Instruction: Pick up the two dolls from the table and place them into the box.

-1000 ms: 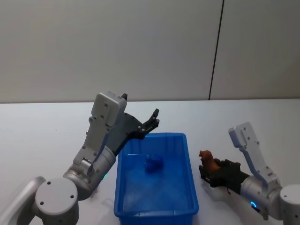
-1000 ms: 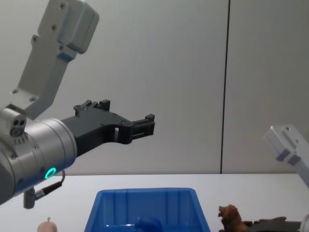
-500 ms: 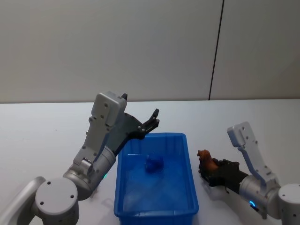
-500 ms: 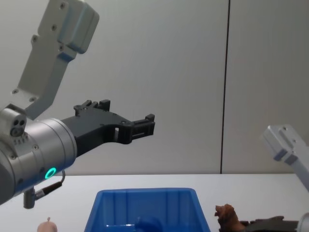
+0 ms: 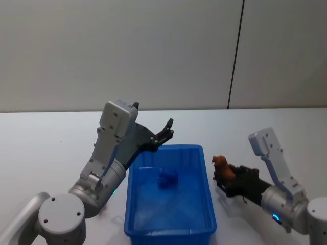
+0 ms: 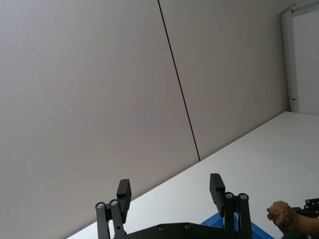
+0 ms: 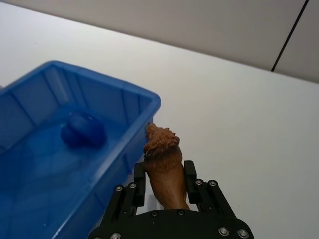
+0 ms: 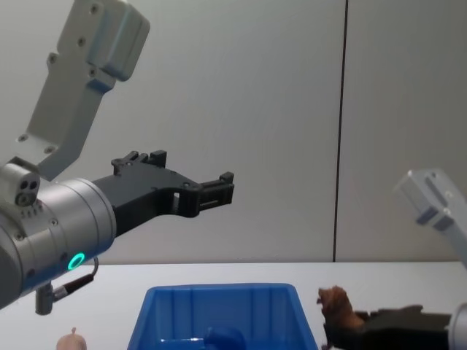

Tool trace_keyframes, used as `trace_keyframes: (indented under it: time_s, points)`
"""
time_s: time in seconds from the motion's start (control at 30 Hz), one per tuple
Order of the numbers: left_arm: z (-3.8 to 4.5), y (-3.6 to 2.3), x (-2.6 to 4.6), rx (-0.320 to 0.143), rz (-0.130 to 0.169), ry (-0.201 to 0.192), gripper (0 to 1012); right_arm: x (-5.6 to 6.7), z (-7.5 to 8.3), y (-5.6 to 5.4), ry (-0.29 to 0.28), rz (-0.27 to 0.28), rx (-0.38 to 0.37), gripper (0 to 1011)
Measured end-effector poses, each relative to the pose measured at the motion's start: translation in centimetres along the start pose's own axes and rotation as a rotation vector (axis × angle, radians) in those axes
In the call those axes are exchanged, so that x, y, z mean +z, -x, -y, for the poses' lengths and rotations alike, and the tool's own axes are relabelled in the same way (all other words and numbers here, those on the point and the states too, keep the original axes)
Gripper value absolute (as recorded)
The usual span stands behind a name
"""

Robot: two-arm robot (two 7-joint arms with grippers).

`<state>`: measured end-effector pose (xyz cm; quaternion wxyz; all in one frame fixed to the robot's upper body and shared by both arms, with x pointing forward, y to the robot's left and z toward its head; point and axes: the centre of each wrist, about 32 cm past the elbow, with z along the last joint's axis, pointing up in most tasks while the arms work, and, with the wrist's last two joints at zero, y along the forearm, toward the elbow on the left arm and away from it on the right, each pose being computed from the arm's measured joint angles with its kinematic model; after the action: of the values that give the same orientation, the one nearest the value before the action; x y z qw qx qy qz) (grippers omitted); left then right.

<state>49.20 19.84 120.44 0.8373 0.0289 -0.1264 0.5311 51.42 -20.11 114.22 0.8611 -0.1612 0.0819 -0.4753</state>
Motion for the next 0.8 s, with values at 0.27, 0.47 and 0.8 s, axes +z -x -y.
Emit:
trace_keyframes:
  time_s: [0.27,0.47,0.8]
  points:
    - [0.0,0.0,0.0,0.0,0.0,0.0,1001,1.2,0.4,-0.1,-0.085,0.046,0.014,445]
    - [0.0,0.0,0.0,0.0,0.0,0.0,1001,2.4,0.8,-0.1,-0.161,0.095,0.021,445]
    - [0.0,0.0,0.0,0.0,0.0,0.0,1001,4.8,1.1,0.0,-0.269,0.183,0.061,445]
